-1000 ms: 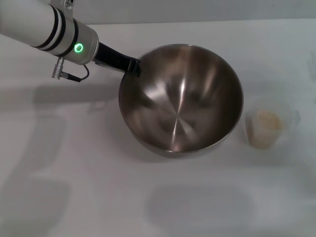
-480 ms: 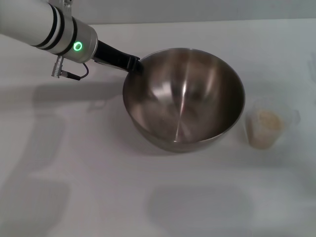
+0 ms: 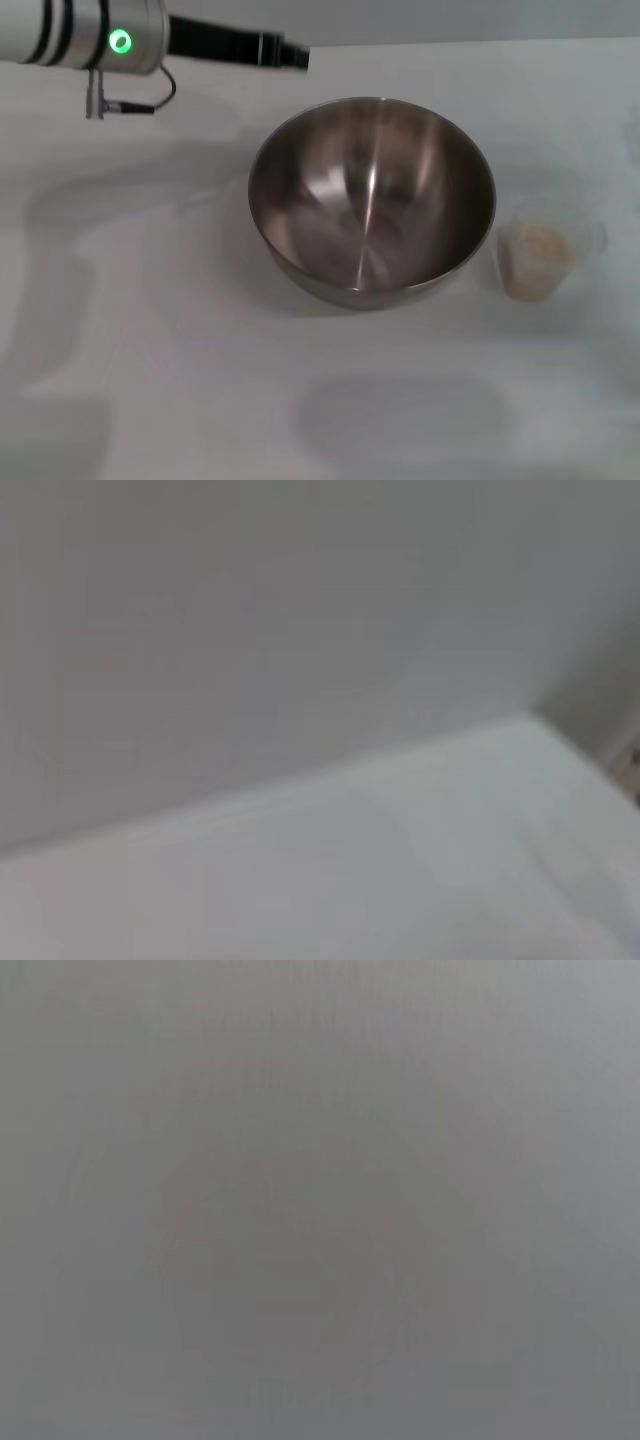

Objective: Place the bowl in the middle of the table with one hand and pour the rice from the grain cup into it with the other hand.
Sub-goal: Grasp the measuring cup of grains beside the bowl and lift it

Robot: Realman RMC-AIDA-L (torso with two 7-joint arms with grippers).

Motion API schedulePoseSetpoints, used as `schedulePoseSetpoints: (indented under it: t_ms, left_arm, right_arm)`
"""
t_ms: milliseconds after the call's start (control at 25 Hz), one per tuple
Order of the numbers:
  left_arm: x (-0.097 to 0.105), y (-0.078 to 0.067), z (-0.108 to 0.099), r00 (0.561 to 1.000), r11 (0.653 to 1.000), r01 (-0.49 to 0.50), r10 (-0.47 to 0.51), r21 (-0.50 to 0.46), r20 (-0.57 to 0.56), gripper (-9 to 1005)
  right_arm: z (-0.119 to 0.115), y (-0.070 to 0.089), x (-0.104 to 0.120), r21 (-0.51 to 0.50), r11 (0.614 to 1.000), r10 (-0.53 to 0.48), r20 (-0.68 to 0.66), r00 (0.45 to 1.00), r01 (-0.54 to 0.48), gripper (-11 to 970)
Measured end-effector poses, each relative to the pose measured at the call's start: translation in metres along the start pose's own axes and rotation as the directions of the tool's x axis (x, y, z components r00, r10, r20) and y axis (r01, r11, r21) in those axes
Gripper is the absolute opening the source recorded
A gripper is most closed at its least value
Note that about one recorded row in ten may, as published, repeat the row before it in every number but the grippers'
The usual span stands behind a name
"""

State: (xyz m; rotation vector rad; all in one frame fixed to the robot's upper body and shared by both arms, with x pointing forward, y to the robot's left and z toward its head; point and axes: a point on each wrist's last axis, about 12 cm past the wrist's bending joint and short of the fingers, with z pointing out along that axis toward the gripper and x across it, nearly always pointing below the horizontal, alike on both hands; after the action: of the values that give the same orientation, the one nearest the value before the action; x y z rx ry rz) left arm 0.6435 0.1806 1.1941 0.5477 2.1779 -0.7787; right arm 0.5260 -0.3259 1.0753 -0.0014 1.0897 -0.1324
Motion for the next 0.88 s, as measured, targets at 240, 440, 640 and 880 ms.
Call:
schedulePoseSetpoints:
  t_ms: [240, 440, 640, 880]
  left_arm:
    - [0.002, 0.015, -0.017, 0.975, 0.996, -0.039, 0.056, -0.079, 0.213, 215]
    - [-0.001, 0.038, -0.035, 0.903, 0.942, -0.109, 0.227, -0.317, 0.366, 217]
    - [-0.002, 0.050, -0.051, 0.797, 0.761, -0.157, 0.474, -0.629, 0.375, 219]
    - [0.011, 0.028, -0.051, 0.597, 0.384, -0.218, 0.780, -0.897, 0.188, 220]
  right_arm:
    - [0.000, 0.000, 0.000, 0.000, 1.000, 0.000, -0.002, 1.000, 0.000, 638]
    - [0.000, 0.000, 0.000, 0.000, 1.000, 0.000, -0.003, 1.000, 0.000, 638]
    - [-0.001, -0.001, 0.001, 0.002, 1.000, -0.002, -0.007, 1.000, 0.002, 638]
    - [-0.002, -0.003, 0.003, 0.016, 1.000, -0.003, -0.028, 1.000, 0.004, 638]
